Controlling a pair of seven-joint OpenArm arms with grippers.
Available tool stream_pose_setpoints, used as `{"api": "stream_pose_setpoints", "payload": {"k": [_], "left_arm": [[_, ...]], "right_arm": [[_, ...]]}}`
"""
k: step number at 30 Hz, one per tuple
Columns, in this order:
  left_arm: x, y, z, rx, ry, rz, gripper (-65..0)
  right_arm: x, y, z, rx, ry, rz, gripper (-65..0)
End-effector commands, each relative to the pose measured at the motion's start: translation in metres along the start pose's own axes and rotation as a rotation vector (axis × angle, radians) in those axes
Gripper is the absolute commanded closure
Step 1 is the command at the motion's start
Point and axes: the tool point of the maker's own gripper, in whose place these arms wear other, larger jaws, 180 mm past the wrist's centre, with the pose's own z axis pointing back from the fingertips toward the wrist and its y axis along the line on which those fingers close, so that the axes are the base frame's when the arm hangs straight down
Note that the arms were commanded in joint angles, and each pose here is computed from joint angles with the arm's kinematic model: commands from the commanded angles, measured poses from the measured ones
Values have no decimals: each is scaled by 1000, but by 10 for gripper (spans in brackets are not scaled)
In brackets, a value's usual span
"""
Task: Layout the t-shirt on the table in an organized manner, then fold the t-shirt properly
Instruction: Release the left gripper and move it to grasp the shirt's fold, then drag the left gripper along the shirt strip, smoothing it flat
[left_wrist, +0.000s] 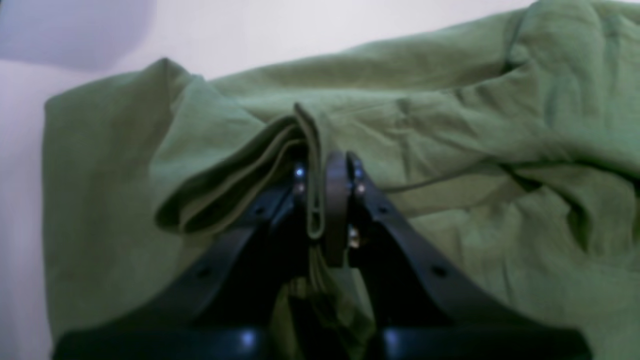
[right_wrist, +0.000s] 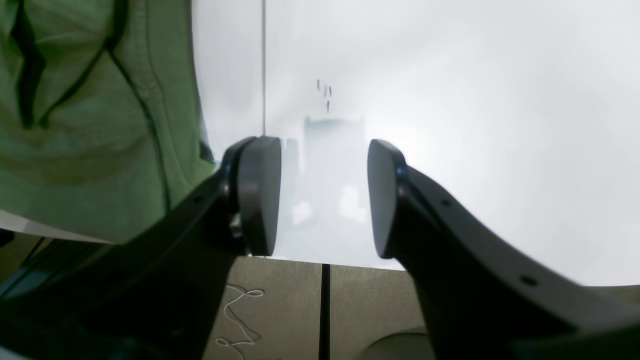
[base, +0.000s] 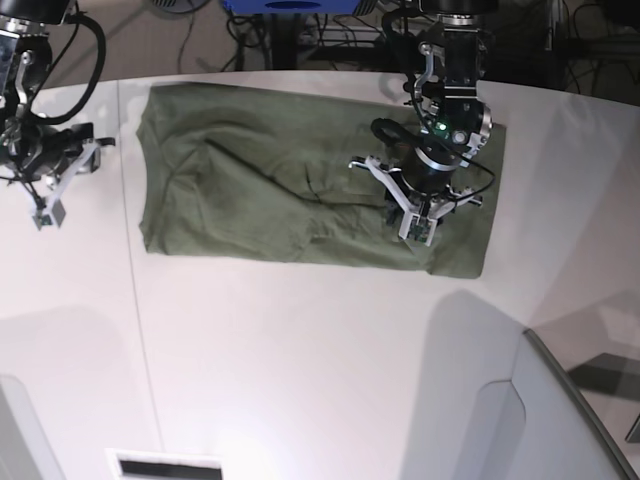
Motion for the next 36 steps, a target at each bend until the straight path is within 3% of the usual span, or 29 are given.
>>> {"api": "stream_pose_setpoints", "payload": {"k": [1, 7, 17, 35, 36], "left_arm": [[14, 2, 0, 6, -45, 2, 0], [12, 0, -7, 0, 14, 17, 0], [22, -36, -11, -84, -2, -30, 0], [25, -40, -12, -88, -4, -35, 0], [25, -44, -12, -97, -4, -40, -48]], "right_arm": [[11, -7, 6, -15, -34, 8, -272], [11, -6, 6, -13, -36, 9, -272], [11, -6, 6, -14, -36, 8, -272], [11, -5, 6, -12, -35, 12, -272], [11, -5, 6, -12, -35, 12, -272]]}}
